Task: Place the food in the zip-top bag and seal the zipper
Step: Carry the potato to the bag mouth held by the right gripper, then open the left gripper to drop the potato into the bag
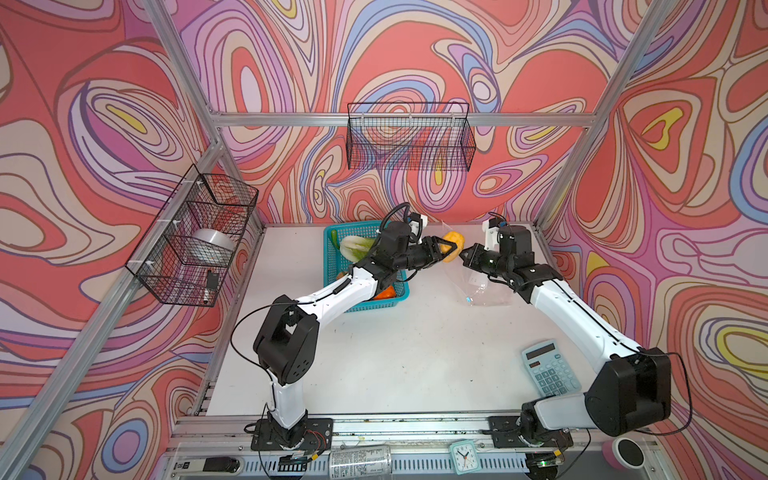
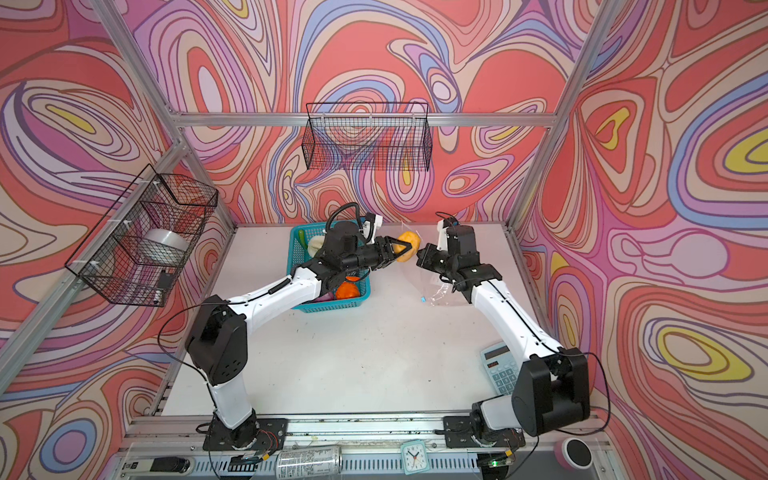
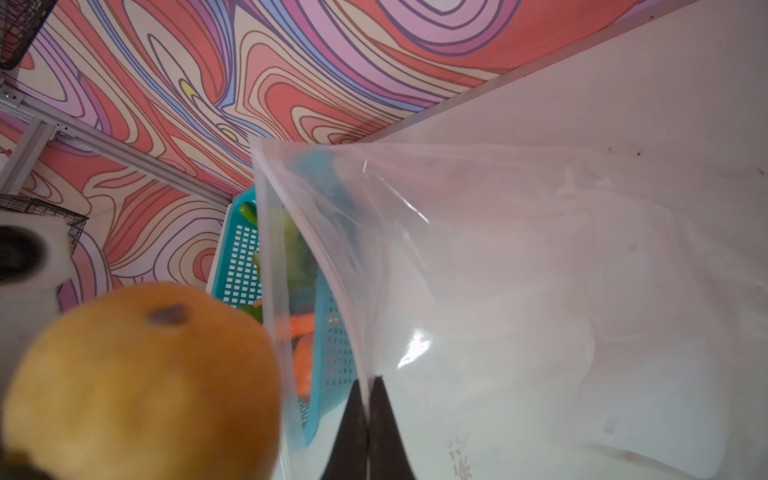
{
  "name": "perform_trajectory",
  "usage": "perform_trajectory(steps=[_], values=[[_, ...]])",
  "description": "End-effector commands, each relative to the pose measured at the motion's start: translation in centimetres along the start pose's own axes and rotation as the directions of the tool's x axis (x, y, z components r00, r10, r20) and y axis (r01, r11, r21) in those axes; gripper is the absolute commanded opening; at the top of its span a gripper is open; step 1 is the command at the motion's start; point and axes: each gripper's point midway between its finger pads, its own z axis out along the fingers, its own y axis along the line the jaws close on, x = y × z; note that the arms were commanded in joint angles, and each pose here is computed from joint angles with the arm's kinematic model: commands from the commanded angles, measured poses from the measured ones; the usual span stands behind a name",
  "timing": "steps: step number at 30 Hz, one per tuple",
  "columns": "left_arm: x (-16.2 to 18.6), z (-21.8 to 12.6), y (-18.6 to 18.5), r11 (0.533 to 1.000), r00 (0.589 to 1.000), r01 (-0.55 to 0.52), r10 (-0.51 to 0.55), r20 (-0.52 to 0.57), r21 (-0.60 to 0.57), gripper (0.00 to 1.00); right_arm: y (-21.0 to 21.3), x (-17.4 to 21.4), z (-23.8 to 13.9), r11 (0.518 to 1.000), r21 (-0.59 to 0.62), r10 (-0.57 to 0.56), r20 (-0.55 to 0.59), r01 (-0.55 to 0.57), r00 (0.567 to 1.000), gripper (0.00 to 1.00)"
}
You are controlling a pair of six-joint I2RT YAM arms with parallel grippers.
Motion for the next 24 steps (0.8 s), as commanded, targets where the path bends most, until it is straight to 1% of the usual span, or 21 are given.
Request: perform_trajectory(steps=[1, 4, 8, 10, 15, 18, 20, 22, 24], values=[[-0.1, 0.0, 1.8, 0.995, 1.0, 0.002, 0.001, 0.029, -0.1, 0.38, 0.9, -0.9, -1.5, 1.0, -0.012, -0.016, 0.049, 0.017, 0.999, 0.0], [-0.1, -0.3, 4.3, 0.977, 0.998, 0.023, -0.01, 0.063, -0.211, 0.38, 1.5, -1.1, -1.9, 0.999, -0.033, -0.015, 0.054, 0.017, 0.998, 0.0], [-0.2, -0.6, 6.5, 0.948, 0.996, 0.022, 0.007, 0.09, -0.317, 0.38, 2.5, -1.4, -2.4, 0.997, -0.071, -0.007, 0.053, 0.011, 0.999, 0.0], [-0.1, -0.6, 7.1, 0.933, 0.997, 0.012, 0.015, 0.073, -0.361, 0.39, 3.0, -1.5, -2.8, 0.996, -0.088, -0.007, 0.056, 0.012, 0.998, 0.0], [0.6, -0.9, 7.4, 0.893, 0.998, -0.052, 0.062, 0.008, -0.446, 0.42, 4.4, -1.3, -2.6, 0.987, -0.162, 0.012, 0.035, -0.006, 0.999, 0.0], [0.9, -1.8, 8.1, 0.849, 0.994, -0.103, 0.102, -0.032, -0.519, 0.44, 5.1, -0.6, -1.8, 0.981, -0.192, 0.016, 0.007, -0.014, 1.0, 0.0], [0.9, -2.7, 8.8, 0.799, 0.988, -0.147, 0.143, -0.054, -0.583, 0.46, 5.6, -0.2, -1.3, 0.978, -0.206, 0.017, -0.008, -0.018, 1.0, 0.0], [1.0, -3.5, 9.7, 0.763, 0.985, -0.164, 0.156, -0.068, -0.625, 0.48, 5.9, 0.1, -0.8, 0.976, -0.217, 0.019, -0.016, -0.023, 1.0, 0.0], [1.3, -4.1, 10.4, 0.737, 0.985, -0.168, 0.155, -0.079, -0.655, 0.5, 6.0, 0.3, -0.4, 0.974, -0.225, 0.025, -0.027, -0.03, 0.999, 0.0]])
